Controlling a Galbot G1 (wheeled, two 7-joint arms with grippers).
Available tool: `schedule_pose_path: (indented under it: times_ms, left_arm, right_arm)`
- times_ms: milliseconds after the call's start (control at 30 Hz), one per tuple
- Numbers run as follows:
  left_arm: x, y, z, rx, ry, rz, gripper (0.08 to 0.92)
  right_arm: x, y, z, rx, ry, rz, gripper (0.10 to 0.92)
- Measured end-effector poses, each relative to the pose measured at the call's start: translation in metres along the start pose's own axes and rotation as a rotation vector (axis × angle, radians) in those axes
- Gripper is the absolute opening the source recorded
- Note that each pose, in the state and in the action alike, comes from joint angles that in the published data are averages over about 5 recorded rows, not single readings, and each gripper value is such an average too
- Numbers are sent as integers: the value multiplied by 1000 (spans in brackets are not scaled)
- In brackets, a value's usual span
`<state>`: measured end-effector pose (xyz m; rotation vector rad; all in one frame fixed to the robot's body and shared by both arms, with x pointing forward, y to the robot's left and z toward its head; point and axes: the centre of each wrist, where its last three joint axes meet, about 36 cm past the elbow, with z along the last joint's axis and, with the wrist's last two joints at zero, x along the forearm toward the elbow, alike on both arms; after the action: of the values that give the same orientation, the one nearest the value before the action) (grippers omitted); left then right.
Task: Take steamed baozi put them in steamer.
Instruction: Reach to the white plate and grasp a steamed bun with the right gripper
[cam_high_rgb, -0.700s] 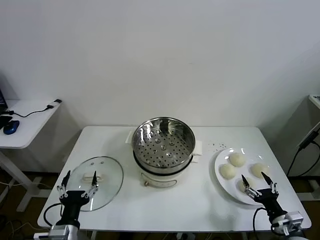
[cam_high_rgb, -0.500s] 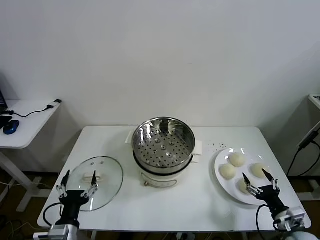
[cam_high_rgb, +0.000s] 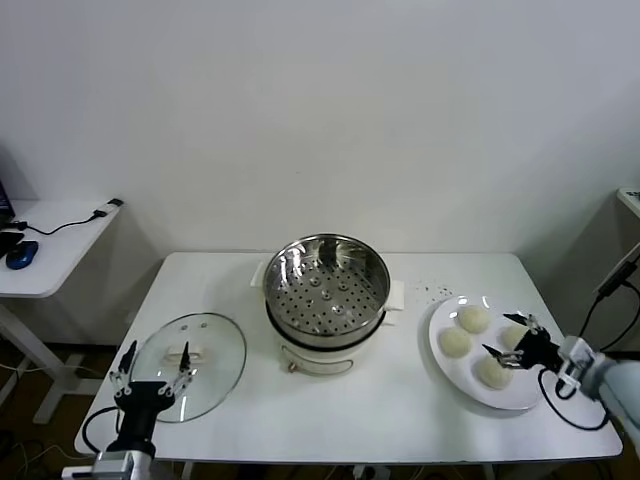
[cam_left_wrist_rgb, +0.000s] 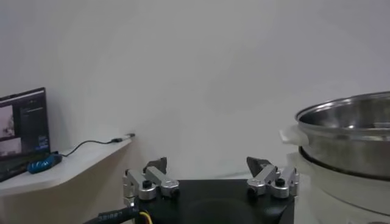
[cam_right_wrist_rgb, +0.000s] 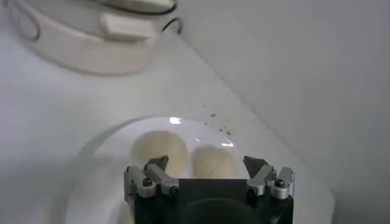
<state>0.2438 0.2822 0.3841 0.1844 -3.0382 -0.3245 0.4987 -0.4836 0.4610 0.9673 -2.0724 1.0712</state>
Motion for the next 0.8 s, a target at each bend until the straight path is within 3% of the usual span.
schedule_pose_path:
  times_ms: [400,800]
  left_arm:
    - [-4,6,6,-1,13,-16,823]
    - [-12,8,9,-3,20,-22,823]
  right_arm:
    - [-39,-108,-55,240,226,-252,823]
    - [-75,-146,-82,308,385,-346,823]
